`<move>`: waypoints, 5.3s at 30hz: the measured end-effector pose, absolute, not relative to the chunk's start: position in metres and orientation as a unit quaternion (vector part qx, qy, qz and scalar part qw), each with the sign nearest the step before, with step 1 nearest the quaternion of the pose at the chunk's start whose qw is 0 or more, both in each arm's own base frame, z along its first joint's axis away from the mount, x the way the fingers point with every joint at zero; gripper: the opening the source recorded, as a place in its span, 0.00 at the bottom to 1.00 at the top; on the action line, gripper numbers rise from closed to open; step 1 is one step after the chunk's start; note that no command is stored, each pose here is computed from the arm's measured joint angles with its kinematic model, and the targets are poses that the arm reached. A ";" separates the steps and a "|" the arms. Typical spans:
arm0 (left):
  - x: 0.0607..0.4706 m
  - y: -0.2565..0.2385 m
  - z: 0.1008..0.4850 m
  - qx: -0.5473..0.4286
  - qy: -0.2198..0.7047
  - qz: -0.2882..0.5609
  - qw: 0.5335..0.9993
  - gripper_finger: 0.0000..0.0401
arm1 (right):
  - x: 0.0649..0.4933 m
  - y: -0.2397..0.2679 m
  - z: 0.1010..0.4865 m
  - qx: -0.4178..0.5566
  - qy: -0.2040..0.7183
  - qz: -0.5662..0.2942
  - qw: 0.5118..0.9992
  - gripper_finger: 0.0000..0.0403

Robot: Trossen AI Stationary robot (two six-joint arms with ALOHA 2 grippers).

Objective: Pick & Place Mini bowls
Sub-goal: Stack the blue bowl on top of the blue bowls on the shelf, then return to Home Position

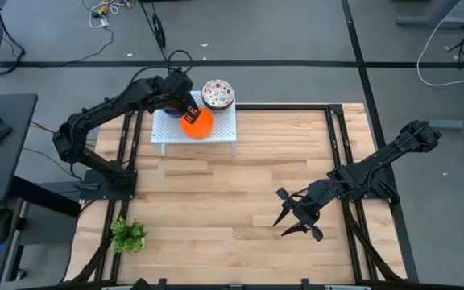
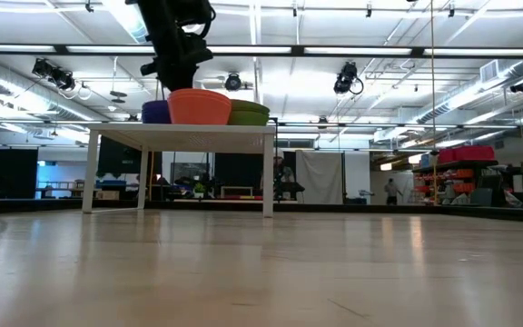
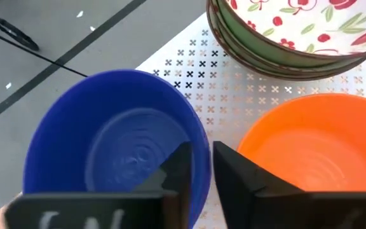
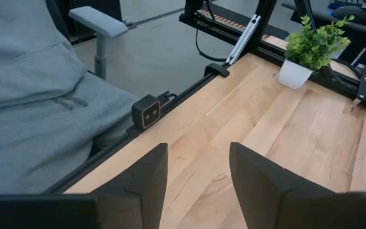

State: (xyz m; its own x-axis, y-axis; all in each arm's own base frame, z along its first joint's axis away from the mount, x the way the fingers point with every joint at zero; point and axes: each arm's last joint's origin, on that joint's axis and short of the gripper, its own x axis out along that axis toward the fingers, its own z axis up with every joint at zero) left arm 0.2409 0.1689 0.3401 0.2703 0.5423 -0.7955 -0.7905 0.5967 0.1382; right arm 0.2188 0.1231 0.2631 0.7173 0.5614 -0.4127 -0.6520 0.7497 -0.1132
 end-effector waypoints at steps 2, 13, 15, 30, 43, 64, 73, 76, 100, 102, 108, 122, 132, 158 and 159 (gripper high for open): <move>0.241 0.169 0.340 -0.150 0.429 0.418 0.786 0.23 | 0.219 0.123 0.263 -0.126 0.179 0.330 0.918 0.42; 0.209 0.152 0.390 -0.146 0.370 0.410 0.820 0.53 | 0.217 0.121 0.259 -0.133 0.203 0.327 0.913 0.42; 0.196 0.139 0.398 -0.131 0.342 0.418 0.831 0.53 | 0.215 0.117 0.256 -0.134 0.218 0.323 0.911 0.42; 0.088 0.051 0.353 -0.104 0.121 0.367 0.917 0.42 | 0.175 0.030 0.265 -0.041 0.049 0.061 0.996 0.20; 0.058 0.032 0.314 -0.115 0.064 0.323 0.937 0.42 | 0.108 -0.006 0.281 -0.003 0.008 -0.008 1.000 0.04; 0.061 0.033 0.303 -0.120 0.075 0.316 0.938 0.42 | 0.096 -0.004 0.191 0.031 -0.105 0.044 0.993 0.01; 0.061 0.033 0.303 -0.117 0.076 0.315 0.939 0.42 | 0.098 -0.004 0.181 0.032 -0.062 0.078 0.995 0.01; 0.061 0.033 0.303 -0.117 0.077 0.314 0.939 0.42 | 0.098 -0.001 0.175 0.034 -0.031 0.109 0.993 0.01; 0.045 0.022 0.305 -0.091 0.054 0.248 0.963 0.42 | 0.100 0.001 0.167 0.000 0.009 0.003 1.000 0.05; 0.037 0.018 0.304 -0.082 0.043 0.231 0.969 0.42 | 0.100 0.001 0.167 0.000 0.009 0.003 1.000 0.06; 0.015 0.007 0.293 -0.073 -0.003 0.217 0.973 0.42 | 0.100 0.001 0.167 0.000 0.009 0.003 1.000 0.06; 0.048 0.016 0.277 -0.039 -0.066 0.118 0.990 0.12 | 0.100 0.001 0.167 0.000 0.008 0.003 1.000 0.06; 0.084 0.025 0.216 -0.031 -0.105 0.071 0.991 0.01 | 0.100 0.001 0.167 0.000 0.008 0.003 1.000 0.07; 0.100 0.000 0.166 -0.003 0.003 0.025 1.000 0.03 | 0.100 0.001 0.167 0.001 0.008 0.003 1.000 0.07; 0.100 0.000 0.166 -0.004 0.004 0.025 1.000 0.03 | 0.100 0.001 0.167 0.001 0.008 0.003 1.000 0.07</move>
State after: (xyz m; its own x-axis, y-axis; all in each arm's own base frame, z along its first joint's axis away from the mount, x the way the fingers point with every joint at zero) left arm 0.0999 -0.0001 0.1660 0.9987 0.0492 -0.0089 -0.0493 0.9988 -0.0083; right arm 0.0996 0.0013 0.1669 0.9998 0.0055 -0.0165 -0.0055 1.0000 0.0012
